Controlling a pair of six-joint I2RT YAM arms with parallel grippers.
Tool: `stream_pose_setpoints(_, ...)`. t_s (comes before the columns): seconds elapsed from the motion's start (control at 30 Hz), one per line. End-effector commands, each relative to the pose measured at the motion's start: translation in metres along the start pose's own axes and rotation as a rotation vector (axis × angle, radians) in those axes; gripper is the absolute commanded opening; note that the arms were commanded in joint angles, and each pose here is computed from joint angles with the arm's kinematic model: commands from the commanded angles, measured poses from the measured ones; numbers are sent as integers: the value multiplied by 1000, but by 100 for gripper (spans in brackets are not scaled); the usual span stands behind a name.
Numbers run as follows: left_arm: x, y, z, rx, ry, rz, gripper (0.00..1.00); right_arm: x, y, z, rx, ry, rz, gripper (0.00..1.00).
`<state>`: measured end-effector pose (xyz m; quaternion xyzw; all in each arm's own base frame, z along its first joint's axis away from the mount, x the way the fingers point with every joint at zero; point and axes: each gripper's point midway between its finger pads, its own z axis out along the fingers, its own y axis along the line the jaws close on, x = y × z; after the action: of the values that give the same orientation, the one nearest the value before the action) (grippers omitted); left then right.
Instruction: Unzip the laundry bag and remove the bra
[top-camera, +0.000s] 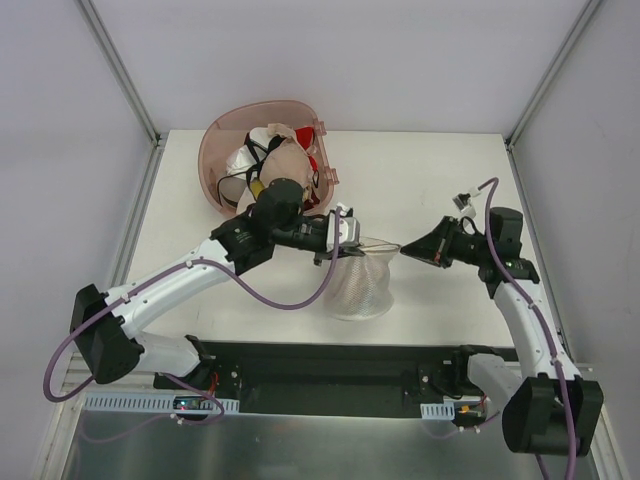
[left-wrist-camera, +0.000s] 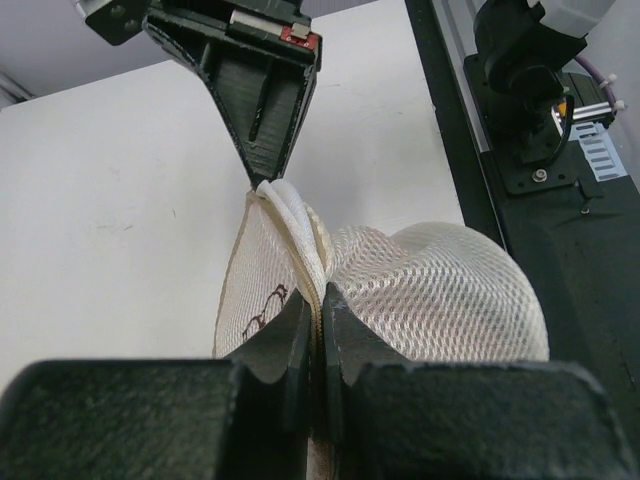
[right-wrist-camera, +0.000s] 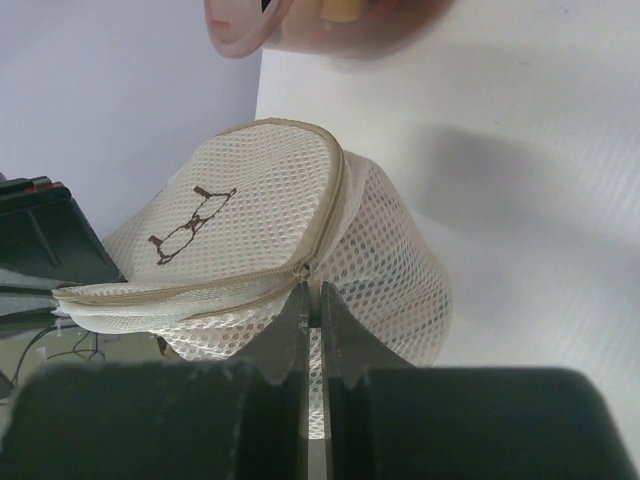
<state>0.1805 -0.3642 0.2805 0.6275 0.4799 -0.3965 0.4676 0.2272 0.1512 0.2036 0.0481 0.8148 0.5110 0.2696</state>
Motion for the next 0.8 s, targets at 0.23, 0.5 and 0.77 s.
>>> stream_pose_setpoints(0.23, -116, -15, -40, -4, -385, 237, 0, -33, -18, 38, -22, -29, -39, 1)
stream_pose_setpoints(0.5, -106, 2, -26, -49, -381, 123, 0, -28, -6, 69, 66, 130, 3, 6)
stream_pose_setpoints(0.77, -64, 41, -13, -207, -197, -5, 0, -45, -57, -14, 563, -92, 33, 42)
